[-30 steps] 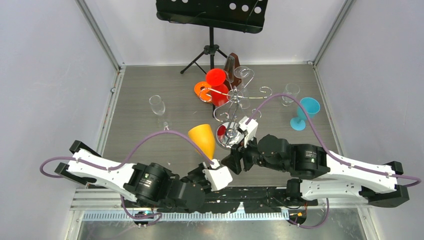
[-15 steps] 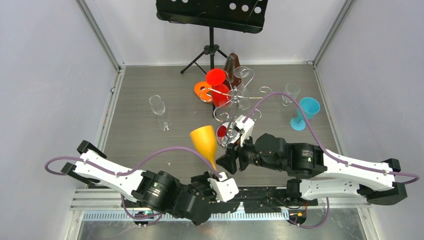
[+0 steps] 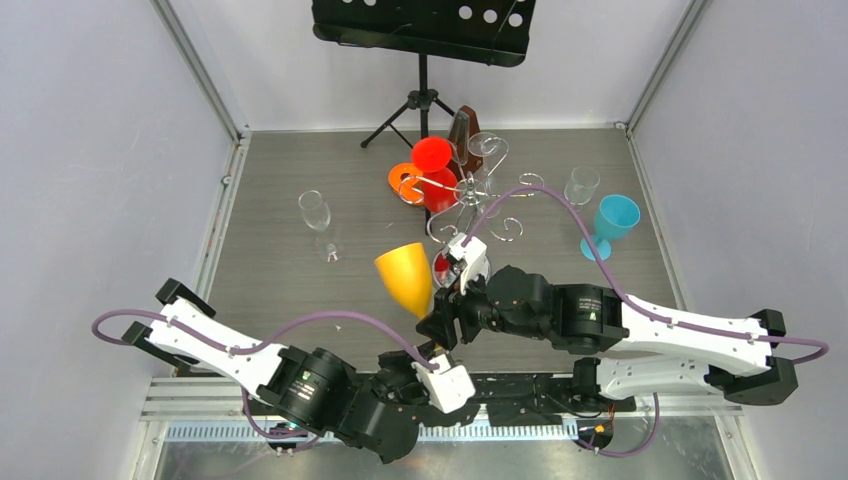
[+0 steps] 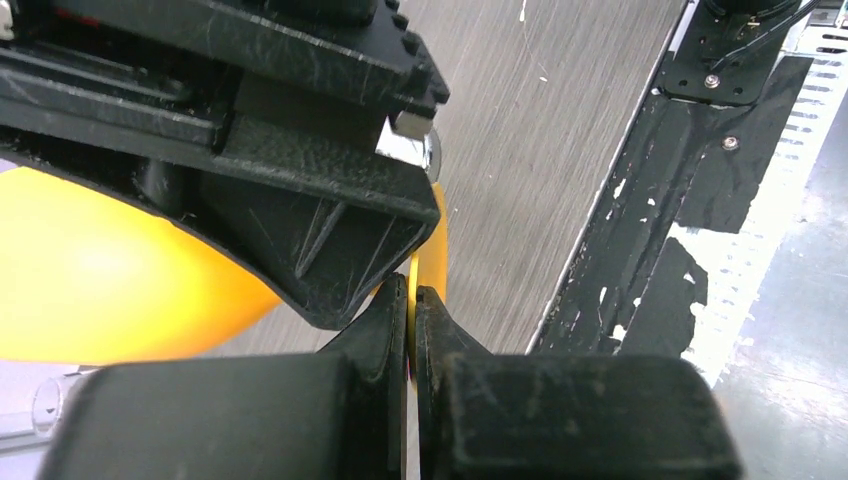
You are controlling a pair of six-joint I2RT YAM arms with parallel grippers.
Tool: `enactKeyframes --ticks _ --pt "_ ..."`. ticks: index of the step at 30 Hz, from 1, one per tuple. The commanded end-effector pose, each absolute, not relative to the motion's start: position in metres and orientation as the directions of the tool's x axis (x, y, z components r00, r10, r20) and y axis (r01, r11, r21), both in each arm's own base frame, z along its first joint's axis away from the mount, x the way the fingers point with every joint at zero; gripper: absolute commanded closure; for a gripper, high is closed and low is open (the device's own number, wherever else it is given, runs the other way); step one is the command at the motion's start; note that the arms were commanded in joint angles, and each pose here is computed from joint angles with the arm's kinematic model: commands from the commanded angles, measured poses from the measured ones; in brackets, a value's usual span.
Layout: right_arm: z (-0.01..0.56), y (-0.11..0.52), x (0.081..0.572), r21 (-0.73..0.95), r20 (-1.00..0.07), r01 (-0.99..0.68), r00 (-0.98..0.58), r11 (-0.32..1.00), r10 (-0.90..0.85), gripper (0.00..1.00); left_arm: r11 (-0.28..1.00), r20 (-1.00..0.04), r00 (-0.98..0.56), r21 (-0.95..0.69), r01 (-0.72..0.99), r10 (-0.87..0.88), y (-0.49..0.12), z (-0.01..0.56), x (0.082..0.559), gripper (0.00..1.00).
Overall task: Take the wine glass off the wine glass rack
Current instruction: Place the wine glass at the center of the board.
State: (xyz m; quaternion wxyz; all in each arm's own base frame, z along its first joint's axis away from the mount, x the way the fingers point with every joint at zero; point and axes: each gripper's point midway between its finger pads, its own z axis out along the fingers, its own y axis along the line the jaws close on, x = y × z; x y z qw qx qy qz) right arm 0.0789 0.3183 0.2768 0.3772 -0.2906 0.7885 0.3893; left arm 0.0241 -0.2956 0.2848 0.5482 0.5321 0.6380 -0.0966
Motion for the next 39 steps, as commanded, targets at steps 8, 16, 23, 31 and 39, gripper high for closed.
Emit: enactKeyframes --ticks 8,16,23,31,39 --pt "0.293 0.34 0.07 0.459 -0.82 -0.764 -0.561 0.453 -0.115 0.61 0.518 -0.87 0.184 0.429 0.74 0.457 -0.297 0.322 0.027 1.0" --pt "0.295 0.34 0.068 0.472 -0.821 -0.766 -0.562 0.435 -0.099 0.94 0.543 -0.877 0.18 0.424 0.725 0.444 -0.29 0.323 0.032 1.0" --pt "0.299 0.338 0.068 0.471 -0.83 -0.774 -0.551 0.423 -0.086 0.94 0.536 -0.901 0.15 0.368 0.76 0.406 -0.286 0.318 0.03 0.8" --pt "0.306 0.327 0.078 0.414 -0.865 -0.789 -0.496 0.454 -0.073 0.94 0.514 -0.932 0.087 0.269 0.815 0.351 -0.284 0.309 0.034 0.46" --pt "0.3 0.297 0.107 0.231 -0.919 -0.772 -0.373 0.592 -0.128 0.94 0.495 -0.97 -0.034 0.091 0.864 0.239 -0.277 0.302 0.049 0.33"
